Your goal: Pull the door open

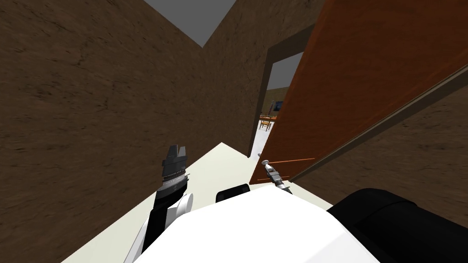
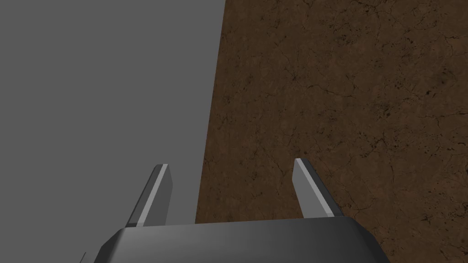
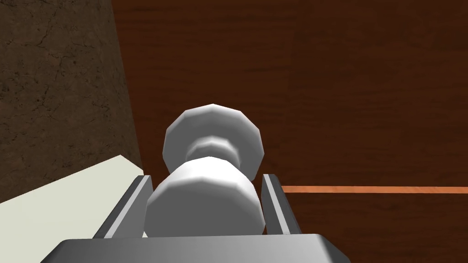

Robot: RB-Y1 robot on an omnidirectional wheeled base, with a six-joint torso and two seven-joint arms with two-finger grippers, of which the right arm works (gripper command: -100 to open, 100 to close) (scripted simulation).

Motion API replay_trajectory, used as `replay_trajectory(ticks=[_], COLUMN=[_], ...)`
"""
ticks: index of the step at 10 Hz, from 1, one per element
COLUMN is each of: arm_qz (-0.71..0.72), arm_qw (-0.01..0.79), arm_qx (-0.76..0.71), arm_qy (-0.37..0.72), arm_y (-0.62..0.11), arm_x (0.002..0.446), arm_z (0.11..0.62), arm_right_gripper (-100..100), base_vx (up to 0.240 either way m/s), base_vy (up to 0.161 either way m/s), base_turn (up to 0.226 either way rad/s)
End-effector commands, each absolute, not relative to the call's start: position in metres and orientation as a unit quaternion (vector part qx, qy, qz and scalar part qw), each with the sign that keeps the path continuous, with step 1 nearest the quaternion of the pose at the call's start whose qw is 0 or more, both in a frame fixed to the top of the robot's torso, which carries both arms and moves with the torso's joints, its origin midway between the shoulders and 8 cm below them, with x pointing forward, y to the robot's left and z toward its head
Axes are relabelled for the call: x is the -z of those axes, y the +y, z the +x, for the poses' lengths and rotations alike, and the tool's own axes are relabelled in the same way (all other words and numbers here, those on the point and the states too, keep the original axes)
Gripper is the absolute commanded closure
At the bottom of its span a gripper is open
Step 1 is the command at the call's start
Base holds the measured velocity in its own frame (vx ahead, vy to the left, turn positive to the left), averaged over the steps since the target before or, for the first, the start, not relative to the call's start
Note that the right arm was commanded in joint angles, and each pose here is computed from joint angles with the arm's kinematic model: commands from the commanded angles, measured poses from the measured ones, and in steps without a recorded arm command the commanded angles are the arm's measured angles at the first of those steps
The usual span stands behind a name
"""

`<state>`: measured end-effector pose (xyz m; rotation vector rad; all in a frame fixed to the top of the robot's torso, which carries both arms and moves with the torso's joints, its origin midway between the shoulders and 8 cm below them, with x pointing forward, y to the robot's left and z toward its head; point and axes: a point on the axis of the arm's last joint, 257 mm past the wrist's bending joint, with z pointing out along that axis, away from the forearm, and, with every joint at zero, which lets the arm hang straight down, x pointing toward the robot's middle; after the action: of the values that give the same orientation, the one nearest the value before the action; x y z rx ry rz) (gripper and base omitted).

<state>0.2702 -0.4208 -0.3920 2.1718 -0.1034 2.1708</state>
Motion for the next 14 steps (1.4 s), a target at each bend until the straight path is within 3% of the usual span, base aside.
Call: replay_trajectory(ticks=[1,14], arm_qz=[0.707,0.708], arm_qw=[0.031,0.002], arm_qx=[-0.706,-0.707], arm_qy=[-0.029,-0.001], arm_y=[-0.421,-0.419], arm_x=[0.392,0.392], arm_z=[0.268,0.254], arm_right_gripper=[100,100], base_vx=[-0.206,-0.194], base_vy=[-0.040,-0.037], base_turn=[0.141,0.122])
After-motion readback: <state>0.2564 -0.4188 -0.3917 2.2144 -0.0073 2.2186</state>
